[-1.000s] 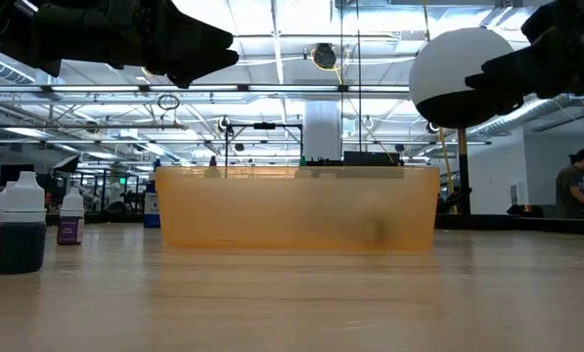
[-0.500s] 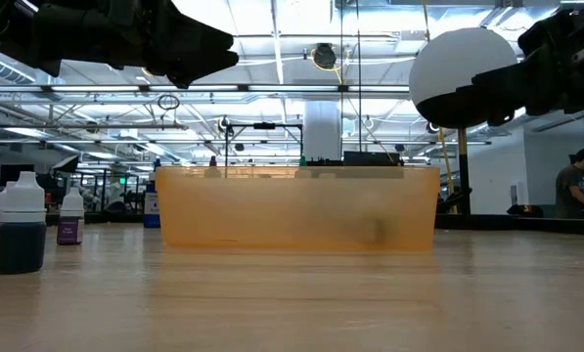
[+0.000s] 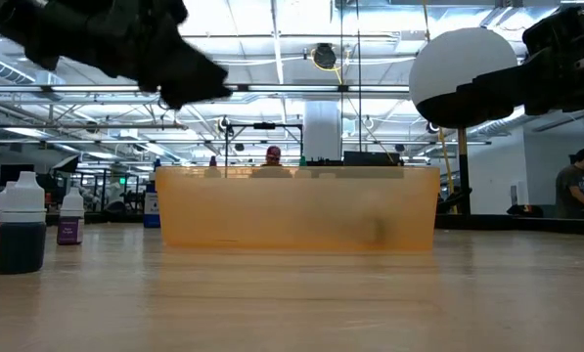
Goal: Pick & Place food coloring
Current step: Put the small orange food coloring bottle into the orange bin
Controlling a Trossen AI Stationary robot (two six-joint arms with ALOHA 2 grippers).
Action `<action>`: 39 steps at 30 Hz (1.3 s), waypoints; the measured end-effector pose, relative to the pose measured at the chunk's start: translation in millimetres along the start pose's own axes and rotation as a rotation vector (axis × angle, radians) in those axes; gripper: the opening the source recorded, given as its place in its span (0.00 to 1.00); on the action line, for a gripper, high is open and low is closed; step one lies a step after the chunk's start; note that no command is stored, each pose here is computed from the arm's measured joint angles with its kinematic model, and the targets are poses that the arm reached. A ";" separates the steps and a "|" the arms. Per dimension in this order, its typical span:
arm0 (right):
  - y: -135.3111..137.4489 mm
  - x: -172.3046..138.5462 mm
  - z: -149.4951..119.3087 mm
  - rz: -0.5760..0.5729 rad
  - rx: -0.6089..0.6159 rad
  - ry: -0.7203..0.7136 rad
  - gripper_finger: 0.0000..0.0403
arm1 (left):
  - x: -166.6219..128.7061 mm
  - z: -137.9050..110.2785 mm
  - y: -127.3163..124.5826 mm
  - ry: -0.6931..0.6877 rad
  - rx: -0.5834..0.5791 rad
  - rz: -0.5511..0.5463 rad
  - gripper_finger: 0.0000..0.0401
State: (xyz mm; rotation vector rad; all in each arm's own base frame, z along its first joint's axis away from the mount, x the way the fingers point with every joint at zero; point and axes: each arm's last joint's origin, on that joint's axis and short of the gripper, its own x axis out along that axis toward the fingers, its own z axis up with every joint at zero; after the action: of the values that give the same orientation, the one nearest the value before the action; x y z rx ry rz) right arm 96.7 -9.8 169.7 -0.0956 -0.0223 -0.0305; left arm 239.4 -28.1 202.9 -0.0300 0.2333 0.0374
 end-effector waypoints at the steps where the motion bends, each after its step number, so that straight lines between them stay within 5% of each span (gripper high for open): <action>1: 0.0 0.1 -0.1 0.000 0.001 0.001 0.37 | 0.6 2.2 0.8 0.089 -0.039 0.014 0.57; 6: 0.0 0.2 0.0 0.000 0.001 0.001 0.38 | -6.1 28.2 3.4 0.544 -0.254 0.194 0.57; 12: 0.0 0.2 0.0 0.000 0.001 0.000 0.37 | -33.1 65.7 -0.3 0.784 -0.491 0.394 0.57; 18: 0.0 0.2 0.0 0.000 0.001 0.000 0.37 | -56.2 43.6 -3.5 0.976 -0.732 0.661 0.57; 22: 0.0 0.2 0.0 0.000 0.001 0.000 0.37 | -62.0 23.9 -4.2 1.055 -0.807 0.741 0.57; 29: 0.0 0.2 0.0 0.000 0.002 0.000 0.38 | -61.2 -14.6 -4.6 1.124 -0.885 0.739 0.57; 39: 0.0 0.2 -0.1 0.000 0.002 0.000 0.37 | -51.2 -50.2 -8.7 1.024 -0.978 0.644 0.57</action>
State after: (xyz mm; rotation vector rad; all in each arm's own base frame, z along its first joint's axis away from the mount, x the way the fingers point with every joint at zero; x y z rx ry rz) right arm 96.9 -9.9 169.6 -0.0937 -0.0221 -0.0308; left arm 178.4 -40.2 166.1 -0.9651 1.2256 0.7890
